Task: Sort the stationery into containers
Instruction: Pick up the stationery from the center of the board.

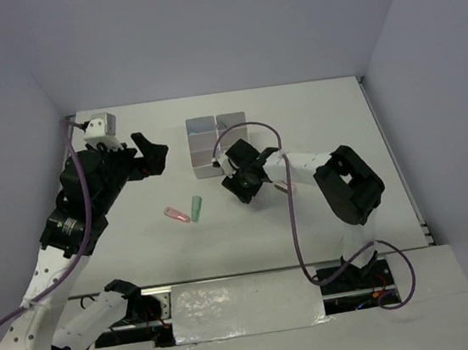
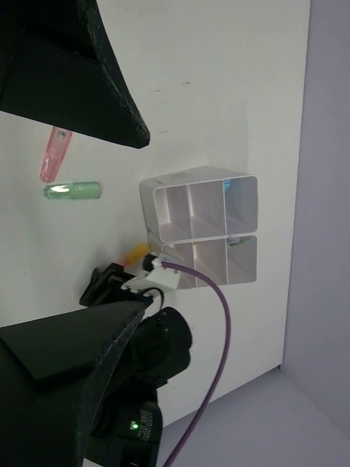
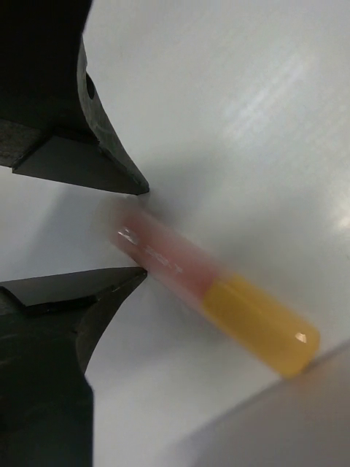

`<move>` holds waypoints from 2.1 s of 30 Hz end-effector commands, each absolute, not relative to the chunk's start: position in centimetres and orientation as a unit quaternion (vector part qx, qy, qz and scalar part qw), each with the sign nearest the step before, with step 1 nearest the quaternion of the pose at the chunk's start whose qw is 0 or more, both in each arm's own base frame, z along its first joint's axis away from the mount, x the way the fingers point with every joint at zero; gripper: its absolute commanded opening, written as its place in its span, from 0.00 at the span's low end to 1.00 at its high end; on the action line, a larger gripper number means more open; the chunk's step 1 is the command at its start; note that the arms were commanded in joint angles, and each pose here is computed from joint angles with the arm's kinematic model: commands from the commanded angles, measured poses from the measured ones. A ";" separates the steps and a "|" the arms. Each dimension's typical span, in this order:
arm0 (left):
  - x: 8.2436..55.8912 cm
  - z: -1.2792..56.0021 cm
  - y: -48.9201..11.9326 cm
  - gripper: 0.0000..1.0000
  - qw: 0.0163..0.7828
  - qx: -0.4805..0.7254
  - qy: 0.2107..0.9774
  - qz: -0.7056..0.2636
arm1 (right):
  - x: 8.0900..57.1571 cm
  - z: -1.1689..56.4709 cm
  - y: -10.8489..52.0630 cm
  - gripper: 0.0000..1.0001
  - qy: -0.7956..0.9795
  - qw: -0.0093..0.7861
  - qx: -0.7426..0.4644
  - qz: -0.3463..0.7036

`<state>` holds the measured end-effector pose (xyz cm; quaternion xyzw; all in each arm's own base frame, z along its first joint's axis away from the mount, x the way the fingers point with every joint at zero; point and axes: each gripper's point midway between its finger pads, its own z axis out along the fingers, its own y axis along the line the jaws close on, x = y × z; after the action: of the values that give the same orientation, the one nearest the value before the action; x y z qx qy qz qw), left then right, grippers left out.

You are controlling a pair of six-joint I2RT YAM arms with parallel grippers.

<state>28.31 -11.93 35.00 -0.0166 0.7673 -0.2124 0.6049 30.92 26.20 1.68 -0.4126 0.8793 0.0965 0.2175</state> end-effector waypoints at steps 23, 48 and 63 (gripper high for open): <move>27.9 33.0 -11.9 0.99 0.589 -0.077 0.766 -0.246 | 25.7 7.7 30.0 0.00 0.875 0.327 -0.322 0.156; 24.7 35.9 -27.5 0.96 0.485 0.038 0.643 -0.591 | 19.3 27.2 28.4 0.00 0.748 0.522 -0.254 0.322; 26.1 34.2 -29.7 0.00 0.469 0.075 0.689 -0.547 | 21.0 27.9 29.5 0.02 0.767 0.544 -0.240 0.243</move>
<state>27.04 -28.87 31.49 0.0386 0.7151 -0.5296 0.4546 19.68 29.51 25.13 -0.2652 0.7759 0.2608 0.5095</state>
